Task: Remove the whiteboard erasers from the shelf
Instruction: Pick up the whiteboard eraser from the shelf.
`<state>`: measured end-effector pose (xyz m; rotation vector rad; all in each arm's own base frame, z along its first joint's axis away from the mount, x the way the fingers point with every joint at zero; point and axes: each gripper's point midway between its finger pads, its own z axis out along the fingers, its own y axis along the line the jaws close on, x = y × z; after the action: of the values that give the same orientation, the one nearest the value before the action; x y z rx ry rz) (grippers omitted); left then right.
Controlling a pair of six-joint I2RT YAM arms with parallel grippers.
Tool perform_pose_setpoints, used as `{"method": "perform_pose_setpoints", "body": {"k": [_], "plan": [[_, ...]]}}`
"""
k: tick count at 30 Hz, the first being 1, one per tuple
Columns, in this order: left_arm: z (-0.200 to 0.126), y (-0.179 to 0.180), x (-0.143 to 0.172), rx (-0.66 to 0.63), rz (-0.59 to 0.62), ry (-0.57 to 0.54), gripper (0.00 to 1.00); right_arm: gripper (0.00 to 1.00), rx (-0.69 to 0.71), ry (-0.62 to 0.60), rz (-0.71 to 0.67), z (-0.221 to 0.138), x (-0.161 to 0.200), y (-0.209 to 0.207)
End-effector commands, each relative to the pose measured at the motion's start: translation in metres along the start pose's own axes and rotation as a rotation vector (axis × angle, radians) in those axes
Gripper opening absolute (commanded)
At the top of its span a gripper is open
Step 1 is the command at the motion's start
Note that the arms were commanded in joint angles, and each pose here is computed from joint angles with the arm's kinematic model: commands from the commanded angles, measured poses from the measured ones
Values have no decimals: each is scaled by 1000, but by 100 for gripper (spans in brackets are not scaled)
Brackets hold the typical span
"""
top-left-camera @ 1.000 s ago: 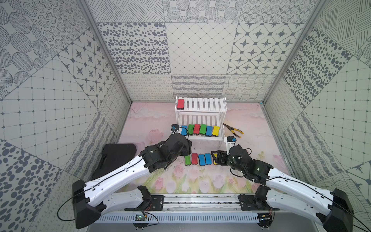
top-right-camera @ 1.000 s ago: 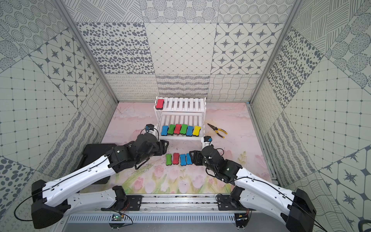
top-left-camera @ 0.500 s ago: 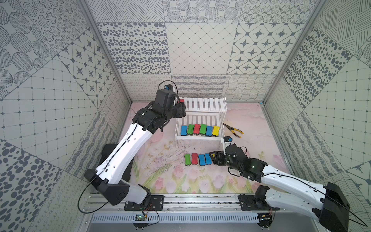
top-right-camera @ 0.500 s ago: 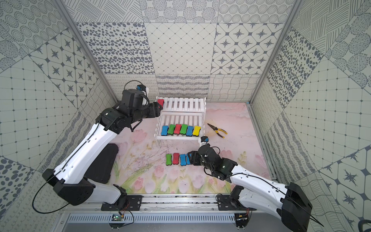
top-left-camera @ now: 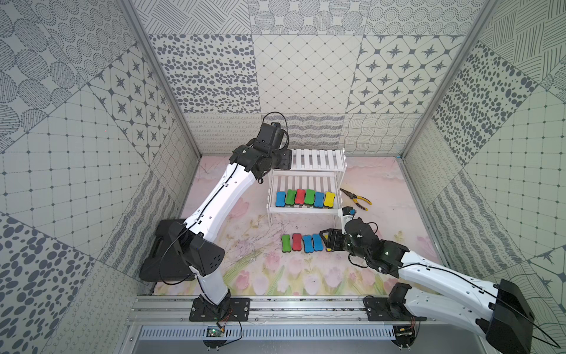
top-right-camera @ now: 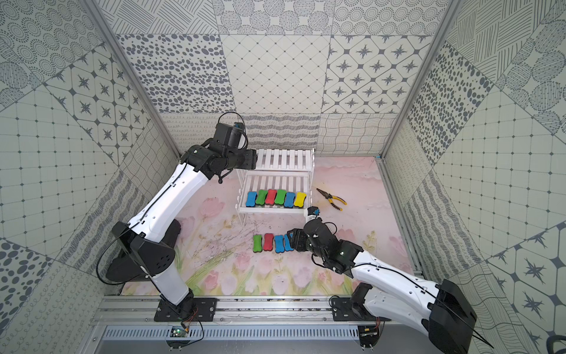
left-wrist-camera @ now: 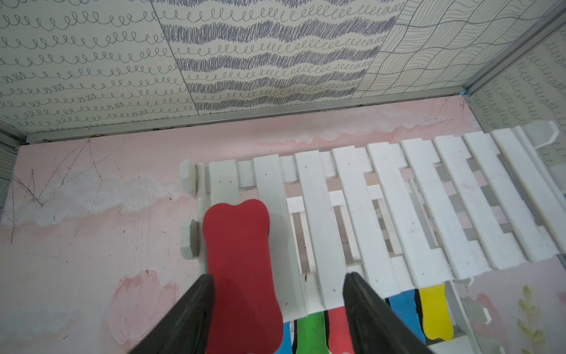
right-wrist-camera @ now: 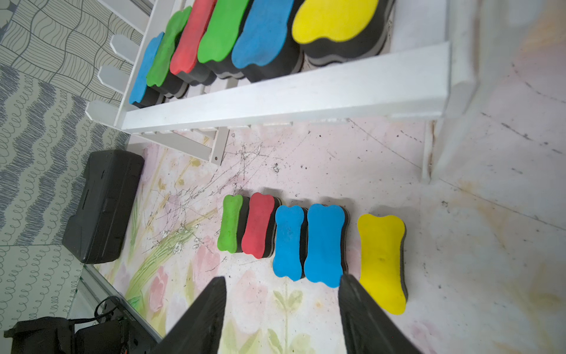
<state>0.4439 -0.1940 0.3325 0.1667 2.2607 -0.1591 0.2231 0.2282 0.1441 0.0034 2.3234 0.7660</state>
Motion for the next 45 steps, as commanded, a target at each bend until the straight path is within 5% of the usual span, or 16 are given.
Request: {"method": "perform_pose_setpoints", "body": {"k": [1, 13, 24, 35, 45], "plan": [[2, 12, -2, -66, 56, 3, 69, 63, -40, -40, 2, -6, -12, 9], [-15, 16, -11, -67, 22, -68, 68, 63, -33, -33, 14, -4, -12, 7], [14, 20, 0, -120, 62, 14, 64, 62, -32, -33, 22, -4, -11, 6], [17, 15, 5, -98, 63, 32, 41, 62, -28, -31, 26, -3, -10, 3], [-39, 11, -7, -14, -49, -93, 34, 62, -34, -44, 39, -7, -12, 2]]}}
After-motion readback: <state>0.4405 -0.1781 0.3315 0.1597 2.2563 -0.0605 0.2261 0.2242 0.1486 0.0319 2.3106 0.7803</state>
